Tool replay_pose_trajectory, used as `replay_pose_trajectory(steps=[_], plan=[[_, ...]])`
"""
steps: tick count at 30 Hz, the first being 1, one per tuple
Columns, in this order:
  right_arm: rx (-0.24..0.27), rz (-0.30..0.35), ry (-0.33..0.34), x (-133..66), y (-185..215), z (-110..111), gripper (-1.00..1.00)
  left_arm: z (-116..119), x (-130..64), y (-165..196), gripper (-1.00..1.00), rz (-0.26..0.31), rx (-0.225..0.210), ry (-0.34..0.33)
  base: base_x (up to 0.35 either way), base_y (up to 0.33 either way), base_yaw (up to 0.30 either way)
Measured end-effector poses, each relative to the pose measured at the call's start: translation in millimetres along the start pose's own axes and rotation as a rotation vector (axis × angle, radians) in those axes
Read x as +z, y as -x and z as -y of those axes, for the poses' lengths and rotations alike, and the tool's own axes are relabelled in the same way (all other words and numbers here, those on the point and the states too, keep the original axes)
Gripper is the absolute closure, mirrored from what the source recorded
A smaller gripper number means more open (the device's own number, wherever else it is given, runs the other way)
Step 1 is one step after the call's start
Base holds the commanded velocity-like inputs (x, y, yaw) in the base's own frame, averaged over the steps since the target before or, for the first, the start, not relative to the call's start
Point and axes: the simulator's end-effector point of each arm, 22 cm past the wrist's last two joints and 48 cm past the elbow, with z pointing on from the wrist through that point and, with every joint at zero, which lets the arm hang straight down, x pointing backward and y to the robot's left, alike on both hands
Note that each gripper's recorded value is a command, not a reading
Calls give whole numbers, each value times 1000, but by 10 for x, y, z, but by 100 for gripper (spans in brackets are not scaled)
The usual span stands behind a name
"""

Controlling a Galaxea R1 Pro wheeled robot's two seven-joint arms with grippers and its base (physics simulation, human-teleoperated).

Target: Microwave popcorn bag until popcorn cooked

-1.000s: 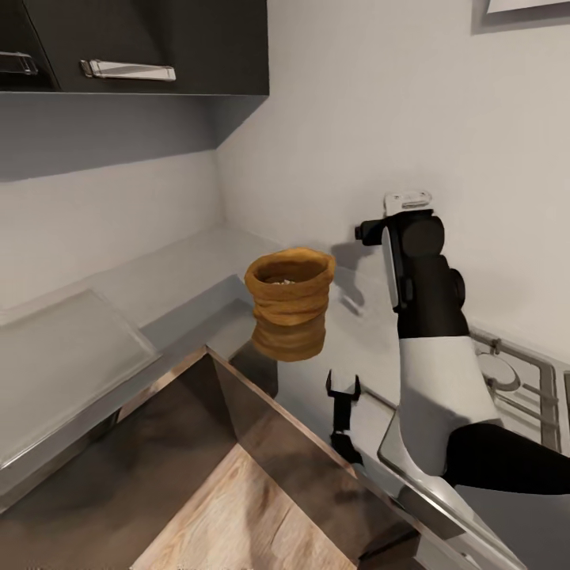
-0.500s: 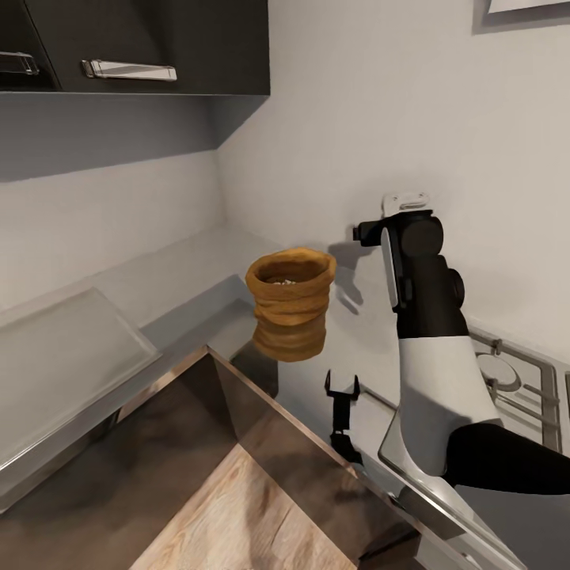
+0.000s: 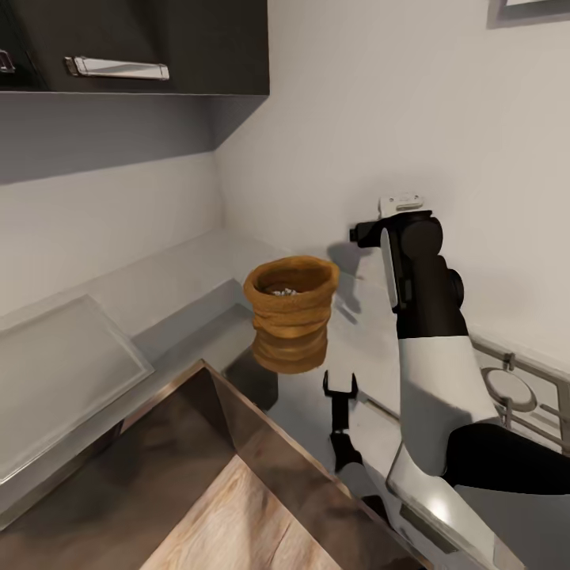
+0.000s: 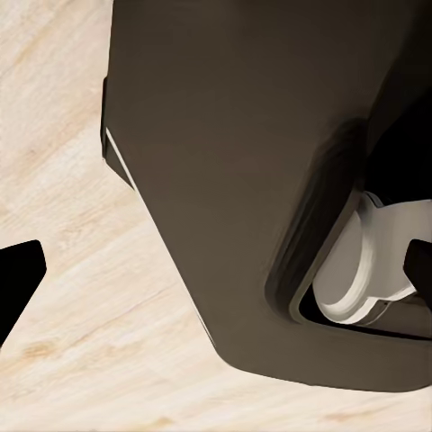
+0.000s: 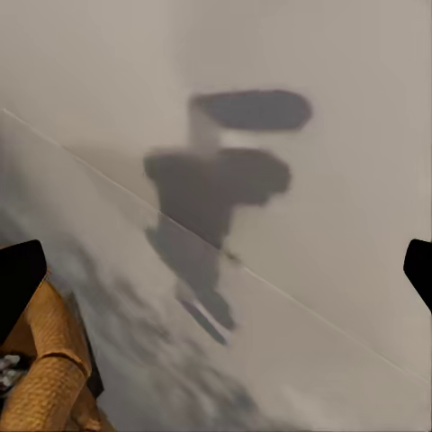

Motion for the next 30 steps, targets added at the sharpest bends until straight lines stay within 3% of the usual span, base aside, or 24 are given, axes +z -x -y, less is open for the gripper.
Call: replay_pose_trajectory(steps=[3,6,10,30], plan=[[-1,-6,7,15,-25,-22,-100,3,0,-1,-100,0,0,0,48,0,0],[-6,-38,63,79,-139,-173,-100,5,0,0,-100,-1,0,0,10,0,0],[-23,-146,176,244,-563,-502,-100,6,0,1,-100,-1,-1,0,1,0,0],[-30,-180,175,294,-708,-515,-100,16,0,-1,-100,-1,-1,-2,0,56,0]])
